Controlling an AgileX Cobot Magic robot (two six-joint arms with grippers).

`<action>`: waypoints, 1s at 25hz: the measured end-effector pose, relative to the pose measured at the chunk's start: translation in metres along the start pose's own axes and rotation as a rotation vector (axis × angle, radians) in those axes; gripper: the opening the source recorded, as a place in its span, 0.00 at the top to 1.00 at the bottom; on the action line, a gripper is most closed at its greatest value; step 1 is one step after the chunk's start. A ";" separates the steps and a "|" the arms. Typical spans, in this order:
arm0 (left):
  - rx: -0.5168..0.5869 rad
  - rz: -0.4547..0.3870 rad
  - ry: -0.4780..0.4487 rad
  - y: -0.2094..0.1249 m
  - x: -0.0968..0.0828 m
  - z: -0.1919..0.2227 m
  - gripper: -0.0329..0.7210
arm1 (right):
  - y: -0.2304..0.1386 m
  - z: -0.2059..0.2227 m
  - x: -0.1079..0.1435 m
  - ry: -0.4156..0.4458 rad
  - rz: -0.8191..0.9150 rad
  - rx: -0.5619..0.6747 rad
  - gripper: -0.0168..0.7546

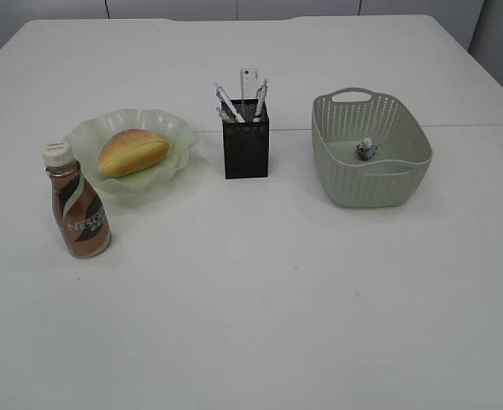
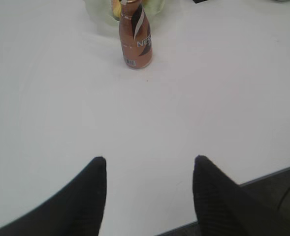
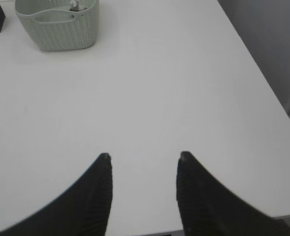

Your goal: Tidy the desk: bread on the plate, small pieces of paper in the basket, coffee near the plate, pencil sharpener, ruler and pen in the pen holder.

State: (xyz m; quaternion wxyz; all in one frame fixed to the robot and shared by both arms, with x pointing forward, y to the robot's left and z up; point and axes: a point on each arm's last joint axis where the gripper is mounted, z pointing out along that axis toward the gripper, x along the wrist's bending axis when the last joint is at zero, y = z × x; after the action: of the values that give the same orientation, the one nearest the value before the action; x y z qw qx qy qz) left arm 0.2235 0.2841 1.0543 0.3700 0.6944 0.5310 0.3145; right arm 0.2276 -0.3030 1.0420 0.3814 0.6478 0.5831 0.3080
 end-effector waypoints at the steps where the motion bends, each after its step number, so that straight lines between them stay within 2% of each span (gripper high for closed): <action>1: 0.000 0.000 0.000 0.000 0.000 0.000 0.42 | 0.000 0.000 0.000 0.000 0.000 0.000 0.52; 5: 0.000 0.000 0.000 0.000 0.000 0.000 0.43 | 0.000 0.000 -0.001 0.020 -0.015 -0.001 0.52; 12: -0.003 0.025 -0.046 0.000 0.000 -0.001 0.45 | 0.001 0.001 -0.002 0.161 -0.103 -0.009 0.52; 25: -0.004 0.026 -0.047 0.000 0.000 -0.001 0.48 | 0.001 0.001 -0.003 0.167 -0.108 -0.010 0.52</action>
State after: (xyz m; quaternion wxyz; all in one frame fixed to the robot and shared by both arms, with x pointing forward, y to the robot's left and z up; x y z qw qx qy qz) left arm 0.2227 0.2846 1.0544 0.3797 0.7077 0.5125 0.3039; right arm 0.2284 -0.3057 1.0420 0.3507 0.5855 0.6455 0.3428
